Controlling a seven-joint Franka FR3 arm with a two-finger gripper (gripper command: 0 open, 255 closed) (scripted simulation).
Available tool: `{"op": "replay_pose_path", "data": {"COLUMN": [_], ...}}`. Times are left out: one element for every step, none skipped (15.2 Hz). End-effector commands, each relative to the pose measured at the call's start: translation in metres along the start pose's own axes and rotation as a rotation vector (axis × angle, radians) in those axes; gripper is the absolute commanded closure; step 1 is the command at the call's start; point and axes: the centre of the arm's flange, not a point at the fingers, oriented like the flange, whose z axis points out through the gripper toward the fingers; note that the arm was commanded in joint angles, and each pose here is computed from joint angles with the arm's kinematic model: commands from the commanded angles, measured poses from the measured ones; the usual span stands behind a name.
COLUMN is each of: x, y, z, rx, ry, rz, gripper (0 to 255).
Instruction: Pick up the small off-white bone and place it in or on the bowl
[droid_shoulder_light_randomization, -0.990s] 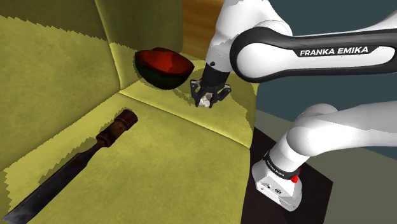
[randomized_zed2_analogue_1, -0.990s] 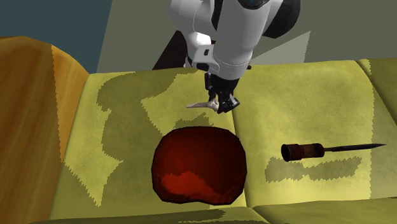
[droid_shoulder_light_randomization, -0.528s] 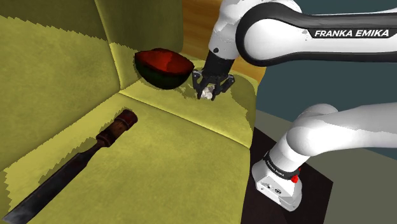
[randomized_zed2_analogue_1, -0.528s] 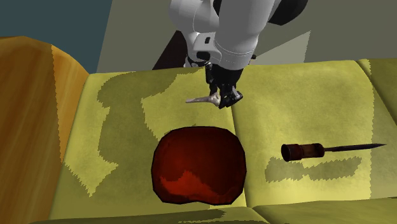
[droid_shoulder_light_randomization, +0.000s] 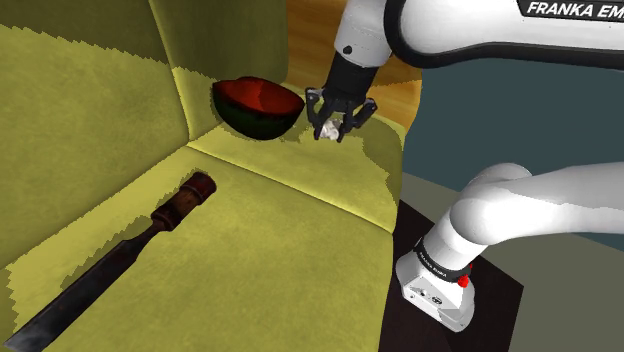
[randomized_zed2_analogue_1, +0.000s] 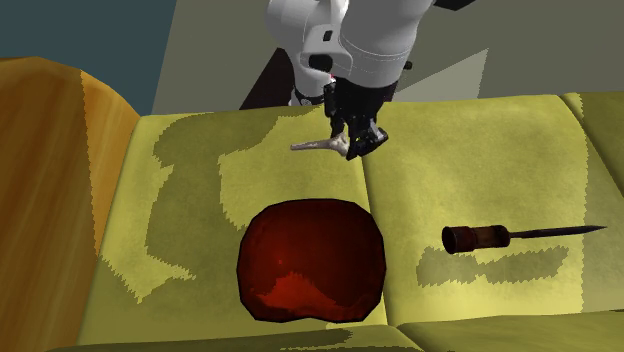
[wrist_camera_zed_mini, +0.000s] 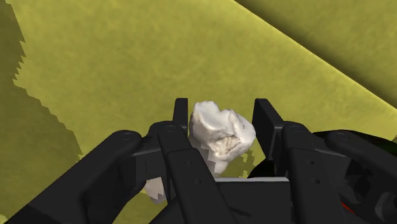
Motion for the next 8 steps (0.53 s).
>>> {"op": "replay_pose_path", "data": {"x": [0.002, 0.003, 0.003, 0.004, 0.005, 0.005, 0.006, 0.007], "y": [0.000, -0.001, -0.001, -0.001, -0.001, -0.002, -0.002, -0.002], "z": [-0.012, -0.017, -0.022, -0.027, -0.033, -0.038, -0.043, -0.048], "rx": [0.000, 0.000, 0.000, 0.000, 0.000, 0.000, 0.000, 0.000], "ry": [0.000, 0.000, 0.000, 0.000, 0.000, 0.000, 0.000, 0.000], "rz": [0.000, 0.000, 0.000, 0.000, 0.000, 0.000, 0.000, 0.000], "gripper": [255, 255, 255, 255, 255, 255, 255, 255]}}
